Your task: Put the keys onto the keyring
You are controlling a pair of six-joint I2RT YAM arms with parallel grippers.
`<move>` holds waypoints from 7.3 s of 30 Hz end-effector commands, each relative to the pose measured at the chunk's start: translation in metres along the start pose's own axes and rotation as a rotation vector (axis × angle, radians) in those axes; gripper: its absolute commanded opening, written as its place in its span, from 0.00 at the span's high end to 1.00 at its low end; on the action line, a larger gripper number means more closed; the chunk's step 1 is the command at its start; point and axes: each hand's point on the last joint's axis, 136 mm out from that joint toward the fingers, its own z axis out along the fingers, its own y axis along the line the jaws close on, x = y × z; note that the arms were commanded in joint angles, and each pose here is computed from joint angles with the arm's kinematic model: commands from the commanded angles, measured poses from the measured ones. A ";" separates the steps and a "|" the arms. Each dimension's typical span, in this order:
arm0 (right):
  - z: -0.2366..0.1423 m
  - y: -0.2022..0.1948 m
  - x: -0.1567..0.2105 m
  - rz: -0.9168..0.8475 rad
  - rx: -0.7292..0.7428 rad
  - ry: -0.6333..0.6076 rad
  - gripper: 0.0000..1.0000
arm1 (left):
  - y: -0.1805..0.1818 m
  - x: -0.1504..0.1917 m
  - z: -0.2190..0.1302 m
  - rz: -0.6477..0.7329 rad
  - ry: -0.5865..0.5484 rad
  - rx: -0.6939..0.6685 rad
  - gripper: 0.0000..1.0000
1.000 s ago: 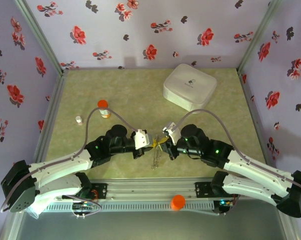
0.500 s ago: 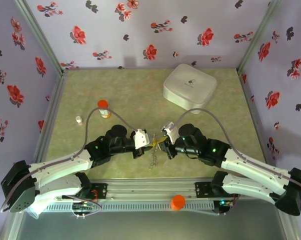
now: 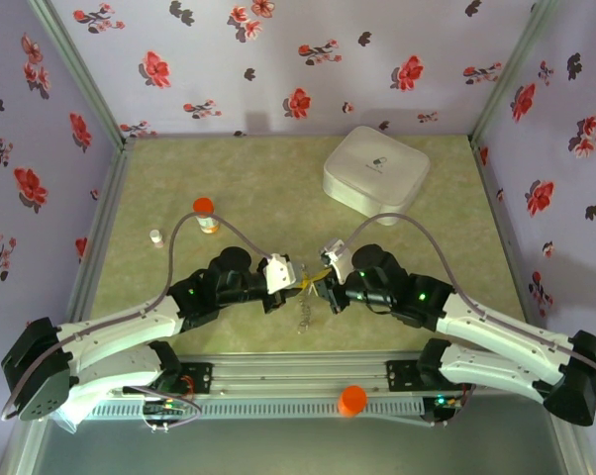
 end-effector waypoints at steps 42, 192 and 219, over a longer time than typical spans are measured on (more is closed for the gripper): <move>-0.007 -0.003 -0.021 -0.988 0.081 -0.186 1.00 | 0.019 -0.028 0.001 -0.599 0.068 -0.078 1.00; 0.022 -0.106 0.056 0.135 0.315 0.199 0.61 | -0.001 -0.025 0.003 0.078 -0.358 0.165 1.00; -0.010 0.005 -0.001 -0.668 -0.128 -0.304 0.73 | -0.009 -0.024 0.001 0.283 -0.363 0.185 1.00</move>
